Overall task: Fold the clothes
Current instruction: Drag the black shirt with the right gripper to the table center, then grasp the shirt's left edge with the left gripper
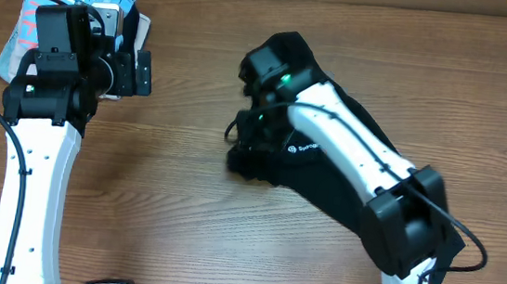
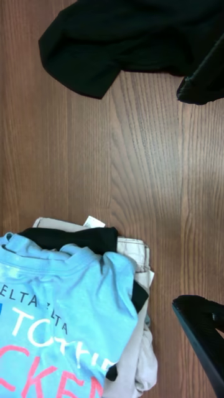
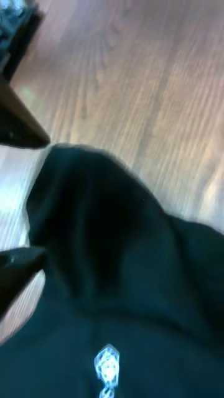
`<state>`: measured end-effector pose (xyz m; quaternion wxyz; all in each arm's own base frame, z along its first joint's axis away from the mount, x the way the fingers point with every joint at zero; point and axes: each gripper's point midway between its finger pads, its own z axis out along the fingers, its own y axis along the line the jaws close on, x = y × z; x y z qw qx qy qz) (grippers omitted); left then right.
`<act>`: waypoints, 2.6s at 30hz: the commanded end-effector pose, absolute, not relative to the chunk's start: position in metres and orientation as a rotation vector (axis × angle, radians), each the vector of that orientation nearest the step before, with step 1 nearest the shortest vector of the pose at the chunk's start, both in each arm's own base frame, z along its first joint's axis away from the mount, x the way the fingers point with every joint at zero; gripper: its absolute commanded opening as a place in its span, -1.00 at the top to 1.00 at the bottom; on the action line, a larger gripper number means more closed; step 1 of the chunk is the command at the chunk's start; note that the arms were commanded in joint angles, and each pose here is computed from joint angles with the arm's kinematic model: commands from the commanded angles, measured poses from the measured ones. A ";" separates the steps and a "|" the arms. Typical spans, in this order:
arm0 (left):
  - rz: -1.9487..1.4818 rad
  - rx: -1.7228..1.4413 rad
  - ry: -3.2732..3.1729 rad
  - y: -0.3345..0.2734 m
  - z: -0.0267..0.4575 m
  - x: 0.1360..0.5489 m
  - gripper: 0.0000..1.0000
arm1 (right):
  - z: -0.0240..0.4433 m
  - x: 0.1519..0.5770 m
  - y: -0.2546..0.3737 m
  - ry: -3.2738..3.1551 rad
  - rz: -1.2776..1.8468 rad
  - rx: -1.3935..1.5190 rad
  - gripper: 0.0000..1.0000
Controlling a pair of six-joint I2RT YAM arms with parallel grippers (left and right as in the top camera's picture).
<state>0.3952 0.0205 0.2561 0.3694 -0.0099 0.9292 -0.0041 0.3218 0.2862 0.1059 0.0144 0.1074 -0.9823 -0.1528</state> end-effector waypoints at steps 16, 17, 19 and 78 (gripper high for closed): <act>-0.080 -0.009 2.383 0.010 0.260 0.396 -0.97 | 0.080 0.345 0.173 -3.064 -0.255 -0.152 -0.57; -0.080 -0.009 2.383 0.010 0.260 0.396 -0.96 | 0.074 0.342 0.173 -3.055 -0.250 -0.181 -0.52; -0.081 -0.009 2.385 0.010 0.260 0.396 -0.96 | 0.062 0.339 0.173 -3.037 -0.240 -0.283 -0.40; -0.173 0.216 2.459 -0.035 0.228 0.404 -1.00 | 0.219 0.534 -0.055 -3.738 -0.314 -1.236 -1.00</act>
